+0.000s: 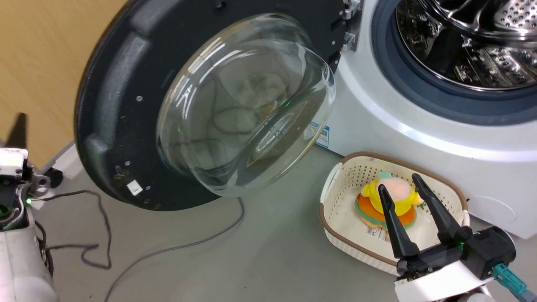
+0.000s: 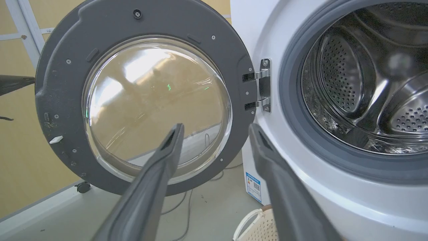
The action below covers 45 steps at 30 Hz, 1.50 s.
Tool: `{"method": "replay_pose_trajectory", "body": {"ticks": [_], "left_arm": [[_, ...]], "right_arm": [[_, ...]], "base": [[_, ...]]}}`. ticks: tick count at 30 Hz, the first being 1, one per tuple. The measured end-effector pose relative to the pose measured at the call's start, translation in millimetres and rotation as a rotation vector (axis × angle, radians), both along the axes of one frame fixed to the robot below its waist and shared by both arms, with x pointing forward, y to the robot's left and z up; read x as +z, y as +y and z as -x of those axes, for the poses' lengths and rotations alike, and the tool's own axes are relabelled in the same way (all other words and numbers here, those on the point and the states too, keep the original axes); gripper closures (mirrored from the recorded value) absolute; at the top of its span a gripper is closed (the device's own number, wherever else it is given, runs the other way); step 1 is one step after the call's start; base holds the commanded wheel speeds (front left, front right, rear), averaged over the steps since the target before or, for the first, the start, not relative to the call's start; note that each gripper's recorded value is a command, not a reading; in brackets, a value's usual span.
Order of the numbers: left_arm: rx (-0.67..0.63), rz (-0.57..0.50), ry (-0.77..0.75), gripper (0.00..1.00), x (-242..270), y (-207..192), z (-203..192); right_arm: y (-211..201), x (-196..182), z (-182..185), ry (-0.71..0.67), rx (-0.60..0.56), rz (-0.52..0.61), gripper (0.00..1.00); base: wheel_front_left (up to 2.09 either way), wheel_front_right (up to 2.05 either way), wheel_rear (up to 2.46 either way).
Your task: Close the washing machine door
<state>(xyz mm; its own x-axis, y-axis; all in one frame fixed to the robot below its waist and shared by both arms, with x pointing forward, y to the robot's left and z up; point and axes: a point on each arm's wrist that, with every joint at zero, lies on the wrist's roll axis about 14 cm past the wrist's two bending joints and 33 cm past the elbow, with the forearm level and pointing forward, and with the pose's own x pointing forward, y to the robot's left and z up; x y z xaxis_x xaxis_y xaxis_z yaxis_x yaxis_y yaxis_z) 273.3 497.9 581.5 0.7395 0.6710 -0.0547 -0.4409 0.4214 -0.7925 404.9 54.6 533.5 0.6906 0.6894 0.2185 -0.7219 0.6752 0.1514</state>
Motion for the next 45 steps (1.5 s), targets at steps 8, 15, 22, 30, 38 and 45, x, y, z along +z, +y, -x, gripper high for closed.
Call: {"method": "replay_pose_trajectory", "body": {"ticks": [8,15,22,30,38,45], "left_arm": [[-0.253,0.264,-0.04,1.0,-25,-34,-37],[-0.453,0.273,-0.04,1.0,-14,-61,-44],[-0.622,0.296,-0.029,1.0,-19,-97,-34],[-0.81,0.349,0.016,1.0,-35,-162,-29],[-1.093,0.434,0.069,1.0,-53,-258,-33],[-1.252,0.542,0.009,1.0,-49,-316,-42]], "right_arm": [[-8,-1,-4,-0.001,-0.024,0.002,0.0],[-16,9,-3,-0.024,-0.052,0.001,0.0],[-29,24,0,-0.043,-0.111,-0.023,0.0],[-55,37,6,-0.063,-0.198,-0.039,0.0],[-92,37,6,-0.062,-0.309,-0.036,0.0],[-123,34,8,-0.054,-0.398,-0.035,0.0]], "base": [[0.0,0.0,0.0],[0.0,0.0,0.0],[0.0,0.0,0.0],[0.0,0.0,0.0],[0.0,0.0,0.0],[0.0,0.0,0.0]]}}
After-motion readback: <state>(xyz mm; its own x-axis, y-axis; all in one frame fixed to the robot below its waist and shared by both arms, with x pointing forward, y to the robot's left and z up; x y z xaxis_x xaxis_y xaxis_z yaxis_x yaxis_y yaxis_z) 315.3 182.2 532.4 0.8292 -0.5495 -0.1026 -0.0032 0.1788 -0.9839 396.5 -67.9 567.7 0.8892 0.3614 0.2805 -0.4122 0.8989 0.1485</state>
